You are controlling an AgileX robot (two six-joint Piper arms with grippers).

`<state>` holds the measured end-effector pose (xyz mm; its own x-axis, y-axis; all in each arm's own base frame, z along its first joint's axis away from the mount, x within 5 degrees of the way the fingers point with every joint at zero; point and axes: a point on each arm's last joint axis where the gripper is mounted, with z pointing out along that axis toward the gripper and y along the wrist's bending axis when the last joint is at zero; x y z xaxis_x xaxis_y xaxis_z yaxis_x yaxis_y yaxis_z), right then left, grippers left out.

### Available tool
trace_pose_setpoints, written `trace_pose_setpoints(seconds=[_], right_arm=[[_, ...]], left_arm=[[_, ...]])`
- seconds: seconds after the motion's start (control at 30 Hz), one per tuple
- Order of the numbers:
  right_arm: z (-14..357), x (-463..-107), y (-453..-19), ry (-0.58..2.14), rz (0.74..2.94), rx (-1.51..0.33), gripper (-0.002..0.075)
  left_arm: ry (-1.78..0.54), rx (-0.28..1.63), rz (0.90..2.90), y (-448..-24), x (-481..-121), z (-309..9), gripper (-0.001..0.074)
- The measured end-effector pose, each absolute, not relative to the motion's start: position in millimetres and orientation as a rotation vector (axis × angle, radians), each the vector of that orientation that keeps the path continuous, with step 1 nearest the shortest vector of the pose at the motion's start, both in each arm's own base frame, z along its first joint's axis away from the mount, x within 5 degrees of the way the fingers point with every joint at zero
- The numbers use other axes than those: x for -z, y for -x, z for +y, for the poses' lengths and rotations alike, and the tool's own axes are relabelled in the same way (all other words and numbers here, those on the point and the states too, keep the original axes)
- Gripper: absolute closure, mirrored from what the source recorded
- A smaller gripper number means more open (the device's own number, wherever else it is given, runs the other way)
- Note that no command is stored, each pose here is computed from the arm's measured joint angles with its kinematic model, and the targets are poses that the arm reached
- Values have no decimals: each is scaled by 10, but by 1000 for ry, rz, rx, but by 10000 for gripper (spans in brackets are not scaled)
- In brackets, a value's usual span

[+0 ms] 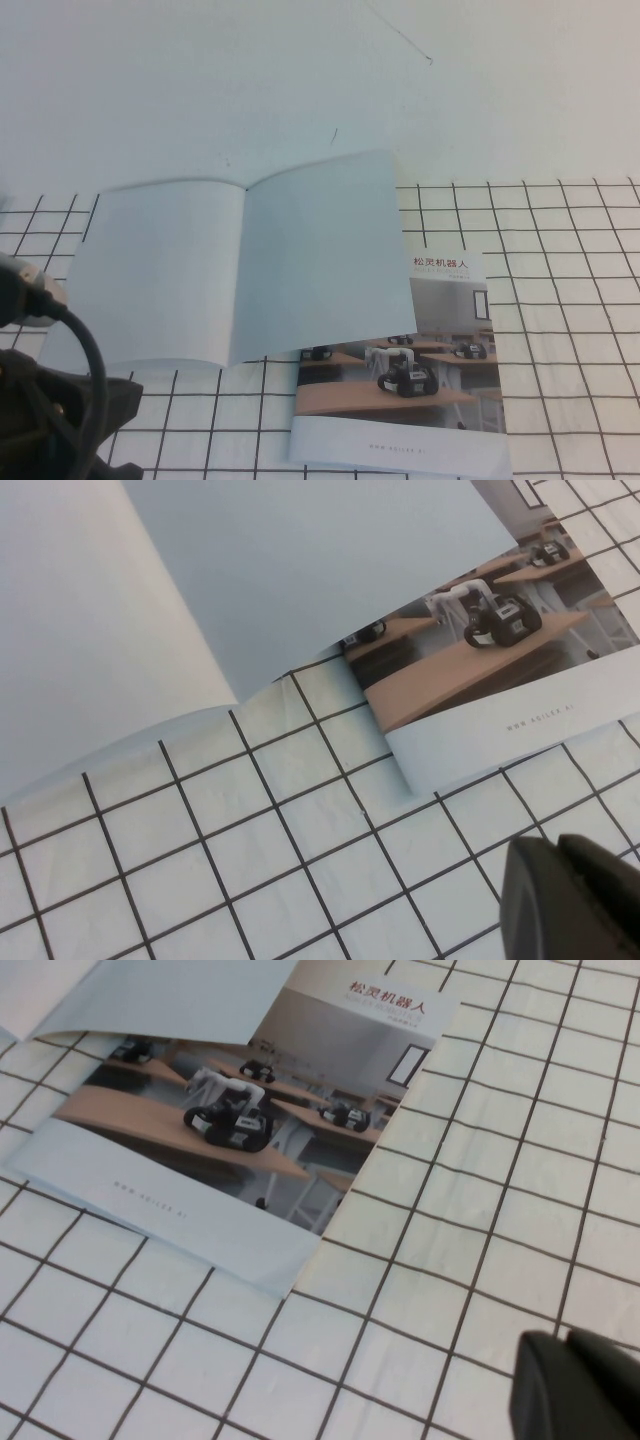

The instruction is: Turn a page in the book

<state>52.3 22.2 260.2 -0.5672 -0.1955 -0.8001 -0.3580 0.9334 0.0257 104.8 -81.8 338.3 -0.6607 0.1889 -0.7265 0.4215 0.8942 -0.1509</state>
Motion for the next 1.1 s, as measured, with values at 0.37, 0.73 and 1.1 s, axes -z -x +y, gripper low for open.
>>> trace_pose_setpoints(seconds=[0.37, 0.73, 1.1], right_arm=[[223, -2602, -523, 391, 2189, -232, 715], [224, -2602, -523, 390, 2189, -233, 715], [224, -2602, -522, 390, 2189, -234, 715]], left_arm=[[-220, 326, 2051, -837, -3466, -343, 737], [-93, 101, 1618, -413, -2982, 46, 737], [-52, 159, 1675, -553, -1954, -42, 737]])
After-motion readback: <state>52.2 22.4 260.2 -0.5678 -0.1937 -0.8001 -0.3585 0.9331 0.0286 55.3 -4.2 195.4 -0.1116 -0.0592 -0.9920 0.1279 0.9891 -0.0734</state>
